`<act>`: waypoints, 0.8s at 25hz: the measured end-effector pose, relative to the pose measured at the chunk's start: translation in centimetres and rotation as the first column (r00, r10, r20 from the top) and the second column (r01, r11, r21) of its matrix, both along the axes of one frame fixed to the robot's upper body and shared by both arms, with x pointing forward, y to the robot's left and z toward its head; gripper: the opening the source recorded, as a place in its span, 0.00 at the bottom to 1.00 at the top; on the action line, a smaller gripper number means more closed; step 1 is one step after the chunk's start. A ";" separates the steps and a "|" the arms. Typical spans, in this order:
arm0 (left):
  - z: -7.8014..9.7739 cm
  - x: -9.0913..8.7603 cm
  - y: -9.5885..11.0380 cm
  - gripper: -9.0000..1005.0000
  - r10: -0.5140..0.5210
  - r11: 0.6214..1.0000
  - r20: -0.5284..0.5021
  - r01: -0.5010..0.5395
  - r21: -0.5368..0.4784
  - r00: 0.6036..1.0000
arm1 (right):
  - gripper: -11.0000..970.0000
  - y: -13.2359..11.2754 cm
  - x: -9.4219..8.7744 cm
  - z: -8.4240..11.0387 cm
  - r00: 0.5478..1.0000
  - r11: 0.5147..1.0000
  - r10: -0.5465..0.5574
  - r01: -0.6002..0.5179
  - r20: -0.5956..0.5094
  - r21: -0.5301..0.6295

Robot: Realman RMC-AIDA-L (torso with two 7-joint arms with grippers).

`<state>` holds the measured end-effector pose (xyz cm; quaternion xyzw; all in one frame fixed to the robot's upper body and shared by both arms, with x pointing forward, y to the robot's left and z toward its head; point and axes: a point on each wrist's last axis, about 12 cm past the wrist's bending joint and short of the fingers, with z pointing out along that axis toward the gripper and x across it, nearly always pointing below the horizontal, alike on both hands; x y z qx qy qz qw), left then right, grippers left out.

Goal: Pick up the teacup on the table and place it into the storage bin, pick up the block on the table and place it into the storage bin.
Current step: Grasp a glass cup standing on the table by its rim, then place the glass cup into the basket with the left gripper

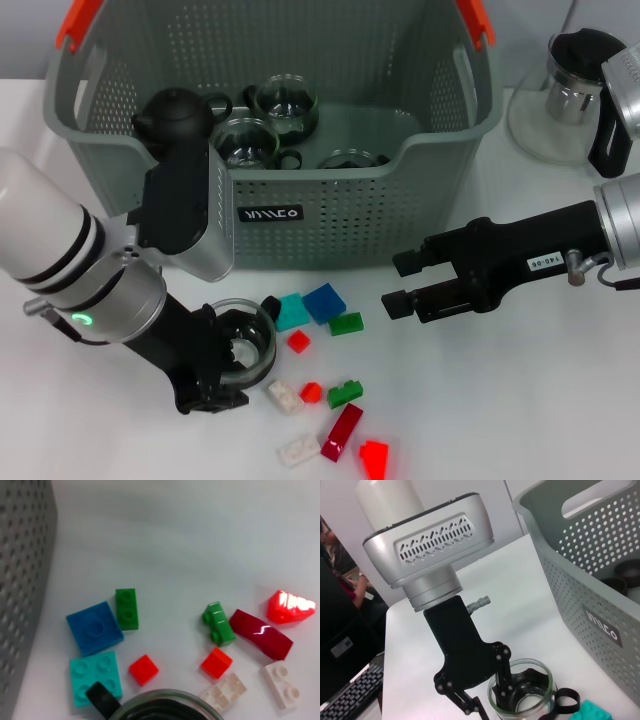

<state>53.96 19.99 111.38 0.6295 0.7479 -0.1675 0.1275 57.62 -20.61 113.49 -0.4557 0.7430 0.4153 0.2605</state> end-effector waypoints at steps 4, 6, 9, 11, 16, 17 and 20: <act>-0.1 0.1 0.0 0.37 0.012 1.000 0.003 -0.012 0.006 1.000 | 0.74 0.0 0.0 0.0 1.000 1.000 0.000 0.000 0.001 -0.001; -0.1 0.1 -0.1 0.32 0.012 1.000 0.005 -0.012 0.007 1.000 | 0.74 0.0 0.0 0.0 1.000 1.000 0.000 0.000 0.001 -0.001; -0.1 0.2 -0.1 0.22 0.010 1.000 0.006 -0.010 0.011 1.000 | 0.74 -0.1 0.0 0.0 1.000 1.000 -0.001 0.001 0.002 -0.002; -0.1 0.1 -0.1 0.16 0.009 1.000 0.006 -0.009 0.012 1.000 | 0.74 -0.1 0.1 0.0 1.000 1.000 -0.002 0.002 0.003 -0.002; 1.3 -0.6 0.0 0.07 -0.020 1.000 -0.038 0.020 -0.014 0.999 | 0.74 -0.2 0.1 0.1 1.000 1.000 -0.001 0.001 0.004 -0.003; 1.3 -0.6 0.0 0.07 -0.020 1.000 -0.038 0.020 -0.014 0.999 | 0.74 -0.2 0.1 0.1 1.000 1.000 0.000 0.000 0.004 -0.003; 3.4 -1.4 0.7 0.06 -0.041 0.995 -0.091 0.033 -0.092 0.995 | 0.74 -0.3 0.0 0.1 1.000 1.000 0.002 -0.002 0.001 -0.006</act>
